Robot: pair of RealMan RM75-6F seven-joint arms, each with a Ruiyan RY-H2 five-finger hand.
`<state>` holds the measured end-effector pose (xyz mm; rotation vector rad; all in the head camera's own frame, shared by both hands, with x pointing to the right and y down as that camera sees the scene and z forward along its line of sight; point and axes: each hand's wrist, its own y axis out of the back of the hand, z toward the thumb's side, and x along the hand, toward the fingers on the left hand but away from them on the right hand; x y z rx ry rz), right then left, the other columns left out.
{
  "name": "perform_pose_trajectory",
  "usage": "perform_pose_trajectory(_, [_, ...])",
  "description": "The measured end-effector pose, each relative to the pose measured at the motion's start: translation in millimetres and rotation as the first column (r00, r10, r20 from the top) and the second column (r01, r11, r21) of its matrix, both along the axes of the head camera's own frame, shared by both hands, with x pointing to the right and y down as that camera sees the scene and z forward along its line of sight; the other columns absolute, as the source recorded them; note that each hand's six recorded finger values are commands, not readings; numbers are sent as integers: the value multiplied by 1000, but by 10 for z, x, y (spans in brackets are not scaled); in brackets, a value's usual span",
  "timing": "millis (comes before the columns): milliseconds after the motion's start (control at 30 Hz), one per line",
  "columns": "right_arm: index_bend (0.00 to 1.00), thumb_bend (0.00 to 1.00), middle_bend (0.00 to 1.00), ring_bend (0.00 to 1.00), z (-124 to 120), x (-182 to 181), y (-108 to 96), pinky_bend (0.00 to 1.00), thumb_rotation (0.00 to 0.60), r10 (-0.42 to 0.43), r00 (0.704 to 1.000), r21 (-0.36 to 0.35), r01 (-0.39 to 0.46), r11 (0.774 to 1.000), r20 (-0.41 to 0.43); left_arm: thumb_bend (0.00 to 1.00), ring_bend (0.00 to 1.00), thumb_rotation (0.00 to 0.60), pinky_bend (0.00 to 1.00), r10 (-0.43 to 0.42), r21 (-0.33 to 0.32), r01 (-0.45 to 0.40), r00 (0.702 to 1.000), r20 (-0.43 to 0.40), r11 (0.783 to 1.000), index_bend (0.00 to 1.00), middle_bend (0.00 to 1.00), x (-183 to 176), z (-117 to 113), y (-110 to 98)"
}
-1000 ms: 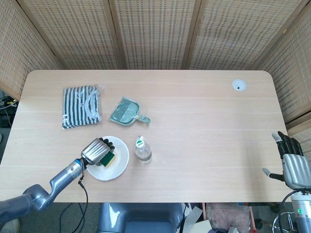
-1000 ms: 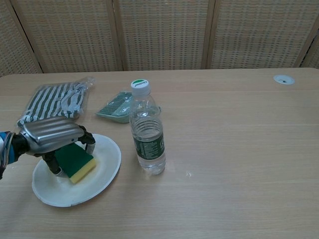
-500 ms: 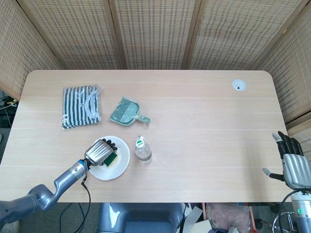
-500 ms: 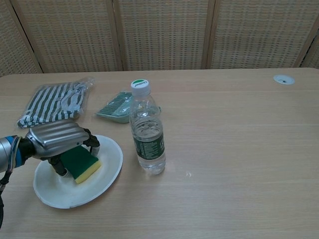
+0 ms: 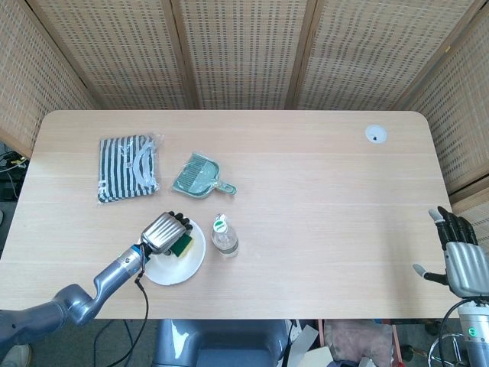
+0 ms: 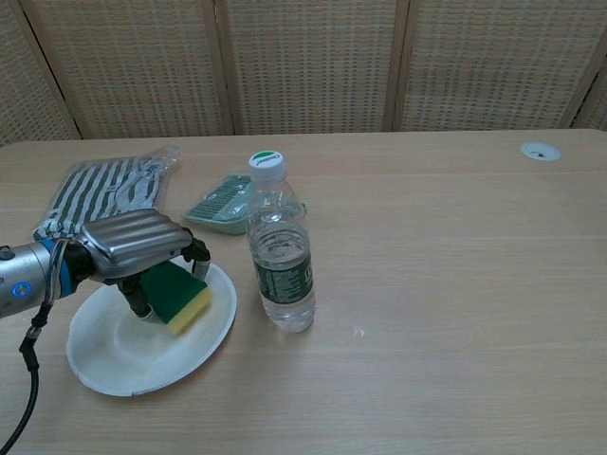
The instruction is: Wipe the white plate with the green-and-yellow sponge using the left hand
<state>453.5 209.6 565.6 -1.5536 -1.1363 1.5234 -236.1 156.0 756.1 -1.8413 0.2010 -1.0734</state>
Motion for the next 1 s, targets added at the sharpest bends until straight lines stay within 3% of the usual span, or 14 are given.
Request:
perform_pose_trajectory(267, [0,0,0,0,-8,2,0,0,600,0,1000,1,0,1000,2,169,329,600,405,15,-24,-14,998,58,1000,573,408,-16,179,108])
perform_pose_trajectory(467, [0,0,0,0,-16,2,1,0,600,1,1000,5,-1,1000,0,169,329,600,405,-10,-17,11,1000,21,1000,573,408,-16,102,62])
perform_pose_trajectory(767, [0,0,0,0,-6,-26,13,0,600,-8,1000,2,8,1000,-2,169,329,600,405,-81,70,87,994,-78,994,573,408,-160,-405,-360])
perform_pose_trajectory(1000, [0,0,0,0,-2,-41,17,0,600,-11,1000,1,11,1000,-4,170,329,600,405,-160,131,163,986,-34,978,573,408,-522,-558,-659])
